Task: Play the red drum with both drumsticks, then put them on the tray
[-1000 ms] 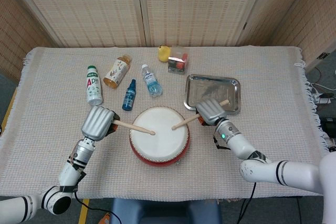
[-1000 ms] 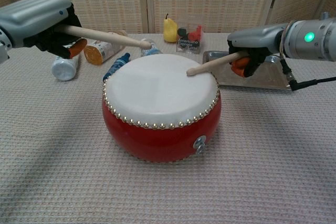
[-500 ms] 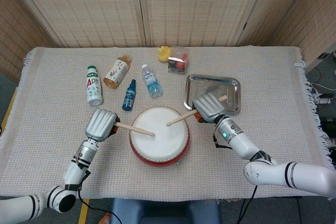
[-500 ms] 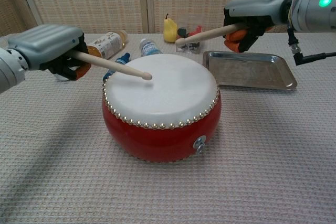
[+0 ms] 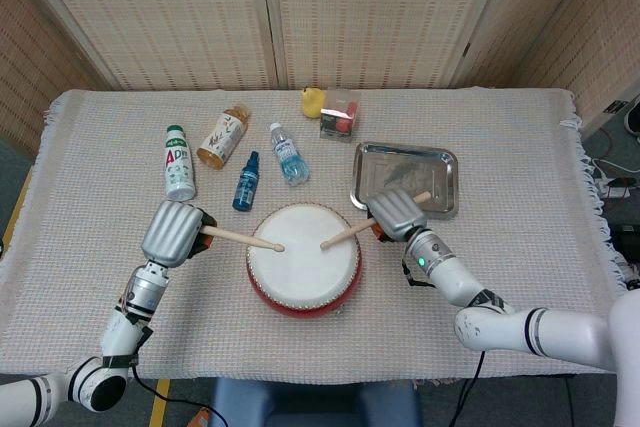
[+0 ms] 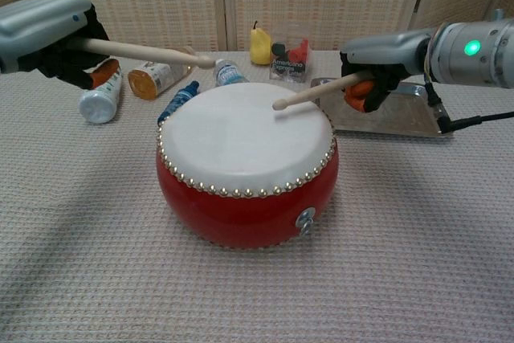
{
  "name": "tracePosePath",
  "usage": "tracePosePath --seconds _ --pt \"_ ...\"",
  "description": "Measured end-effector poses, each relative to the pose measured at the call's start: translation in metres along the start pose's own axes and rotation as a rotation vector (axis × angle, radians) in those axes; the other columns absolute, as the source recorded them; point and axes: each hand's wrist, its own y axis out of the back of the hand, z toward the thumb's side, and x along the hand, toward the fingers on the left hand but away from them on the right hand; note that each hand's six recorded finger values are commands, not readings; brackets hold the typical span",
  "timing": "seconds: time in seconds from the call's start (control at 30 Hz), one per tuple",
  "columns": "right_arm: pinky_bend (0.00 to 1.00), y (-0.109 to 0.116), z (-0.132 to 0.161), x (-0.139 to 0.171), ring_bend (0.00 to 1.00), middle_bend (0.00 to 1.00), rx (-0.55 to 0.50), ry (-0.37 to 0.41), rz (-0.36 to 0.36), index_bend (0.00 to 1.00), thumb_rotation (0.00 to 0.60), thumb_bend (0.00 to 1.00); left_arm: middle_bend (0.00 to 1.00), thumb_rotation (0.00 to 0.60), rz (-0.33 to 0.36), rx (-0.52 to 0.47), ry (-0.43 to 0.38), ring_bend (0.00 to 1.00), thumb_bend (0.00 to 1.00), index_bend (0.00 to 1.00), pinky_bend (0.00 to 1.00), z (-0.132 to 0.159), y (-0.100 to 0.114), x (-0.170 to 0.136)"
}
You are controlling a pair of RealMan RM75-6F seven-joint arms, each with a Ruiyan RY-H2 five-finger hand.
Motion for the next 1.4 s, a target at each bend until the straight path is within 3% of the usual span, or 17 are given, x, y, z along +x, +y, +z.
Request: tracePosePath --seconds 0.17,0.27,0.33,0.47,0.6,0.73,1.0,1.1,1.2,1.4 --pt "1.0 0.025 0.0 0.013 1.0 0.98 -0.045 0.019 -0.069 1.0 0.6 1.0 1.0 0.6 -0.063 0.029 -0.017 1.0 0.53 1.0 1.0 0.009 -0.025 0.003" --pt "1.0 0.038 -0.013 0.022 1.0 0.98 -0.062 -0.006 -0.098 1.0 0.6 1.0 1.0 0.6 -0.107 0.085 -0.012 1.0 0.53 1.0 1.0 0.007 -0.043 0.005" --pt "1.0 0.041 -0.024 0.025 1.0 0.98 -0.08 -0.03 -0.102 1.0 0.6 1.0 1.0 0.6 -0.1 0.119 0.005 1.0 0.53 1.0 1.0 -0.001 -0.044 0.007" --pt "1.0 0.037 -0.044 0.019 1.0 0.98 -0.09 -0.078 -0.09 1.0 0.6 1.0 1.0 0.6 -0.045 0.047 0.029 1.0 0.53 1.0 1.0 -0.007 -0.027 0.006" --pt "1.0 0.027 -0.07 0.005 1.0 0.98 -0.102 -0.142 -0.071 1.0 0.6 1.0 1.0 0.6 0.033 -0.048 0.059 1.0 0.53 1.0 1.0 -0.022 0.005 -0.001" --pt "1.0 0.015 -0.093 -0.012 1.0 0.98 -0.113 -0.197 -0.055 1.0 0.6 0.97 1.0 0.6 0.067 -0.095 0.088 1.0 0.53 1.0 1.0 -0.038 0.023 -0.011" --pt "1.0 -0.012 -0.127 -0.05 0.98 0.96 -0.165 -0.282 -0.034 1.0 0.6 0.65 1.0 0.6 0.061 -0.107 0.12 1.0 0.53 1.0 1.0 -0.052 0.027 -0.019" --pt "0.99 -0.022 -0.133 -0.061 0.85 0.85 -0.187 -0.3 -0.024 1.0 0.6 0.46 1.0 0.6 0.054 -0.11 0.127 1.0 0.53 1.0 1.0 -0.055 0.027 -0.021" --pt "0.83 -0.03 -0.135 -0.07 0.69 0.7 -0.215 -0.314 -0.011 0.95 0.6 0.27 1.0 0.6 0.052 -0.113 0.134 1.0 0.53 1.0 1.0 -0.057 0.027 -0.021" --pt "0.51 -0.04 -0.135 -0.086 0.4 0.41 -0.252 -0.332 0.007 0.61 0.6 0.06 1.0 0.6 0.047 -0.119 0.141 1.0 0.53 1.0 1.0 -0.06 0.027 -0.023"
